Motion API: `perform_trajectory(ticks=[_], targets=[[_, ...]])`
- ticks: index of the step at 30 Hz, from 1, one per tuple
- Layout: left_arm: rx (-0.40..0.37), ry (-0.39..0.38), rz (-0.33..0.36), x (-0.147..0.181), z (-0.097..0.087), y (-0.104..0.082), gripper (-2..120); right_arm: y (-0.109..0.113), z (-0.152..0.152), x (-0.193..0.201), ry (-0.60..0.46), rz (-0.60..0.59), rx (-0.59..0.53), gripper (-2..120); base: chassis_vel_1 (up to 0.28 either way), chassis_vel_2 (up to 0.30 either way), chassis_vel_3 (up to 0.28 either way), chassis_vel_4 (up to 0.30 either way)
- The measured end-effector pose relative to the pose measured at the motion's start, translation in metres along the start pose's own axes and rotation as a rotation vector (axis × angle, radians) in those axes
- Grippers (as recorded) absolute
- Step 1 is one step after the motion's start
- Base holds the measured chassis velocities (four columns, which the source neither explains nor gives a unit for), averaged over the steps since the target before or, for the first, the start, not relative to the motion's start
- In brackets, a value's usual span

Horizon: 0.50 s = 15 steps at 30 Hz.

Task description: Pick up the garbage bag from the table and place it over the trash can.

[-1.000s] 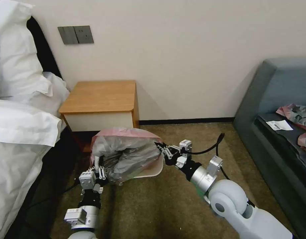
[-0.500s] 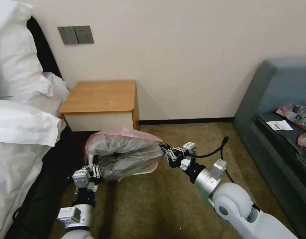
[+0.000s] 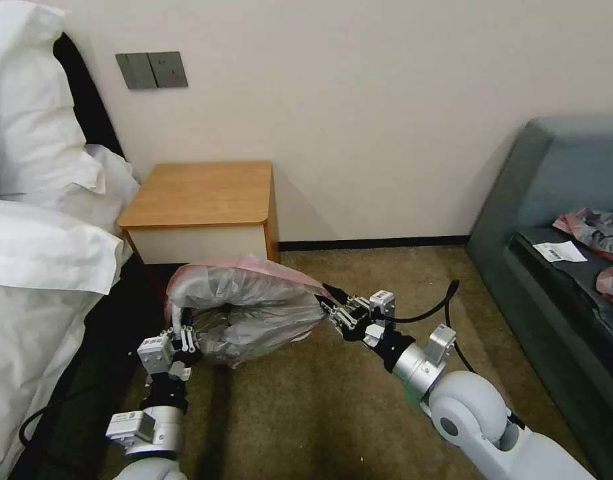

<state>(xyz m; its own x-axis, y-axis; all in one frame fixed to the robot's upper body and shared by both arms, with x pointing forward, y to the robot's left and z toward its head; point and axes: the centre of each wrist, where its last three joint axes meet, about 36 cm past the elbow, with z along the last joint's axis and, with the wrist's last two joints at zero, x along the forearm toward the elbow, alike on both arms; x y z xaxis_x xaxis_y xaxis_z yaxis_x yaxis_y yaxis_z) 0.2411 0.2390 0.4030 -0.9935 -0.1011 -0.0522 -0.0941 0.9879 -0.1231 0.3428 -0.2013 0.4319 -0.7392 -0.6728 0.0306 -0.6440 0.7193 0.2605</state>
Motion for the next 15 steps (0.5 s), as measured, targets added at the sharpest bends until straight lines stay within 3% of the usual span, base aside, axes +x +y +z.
perform_trajectory(ticks=[2,5,8,14,15], targets=[[0.002,0.000,0.000,0.000,0.000,0.000,8,-0.001,0.000,0.000,0.000,0.001,0.001,49,0.000,0.000,0.000,0.000],[0.015,0.002,-0.002,0.000,-0.002,0.000,8,-0.006,0.002,0.001,-0.003,0.011,0.007,64,0.000,0.000,0.000,0.000],[0.016,0.002,-0.003,-0.001,-0.003,0.000,8,-0.007,0.002,0.002,-0.006,0.011,0.006,71,0.000,0.000,0.000,0.000],[0.009,0.010,-0.008,-0.004,0.001,0.002,8,0.006,-0.002,0.009,-0.032,-0.031,0.022,73,0.000,0.000,0.000,0.000],[0.001,0.015,-0.006,-0.005,0.001,0.002,8,0.011,-0.005,0.010,-0.063,-0.054,0.074,73,0.000,0.000,0.000,0.000]])
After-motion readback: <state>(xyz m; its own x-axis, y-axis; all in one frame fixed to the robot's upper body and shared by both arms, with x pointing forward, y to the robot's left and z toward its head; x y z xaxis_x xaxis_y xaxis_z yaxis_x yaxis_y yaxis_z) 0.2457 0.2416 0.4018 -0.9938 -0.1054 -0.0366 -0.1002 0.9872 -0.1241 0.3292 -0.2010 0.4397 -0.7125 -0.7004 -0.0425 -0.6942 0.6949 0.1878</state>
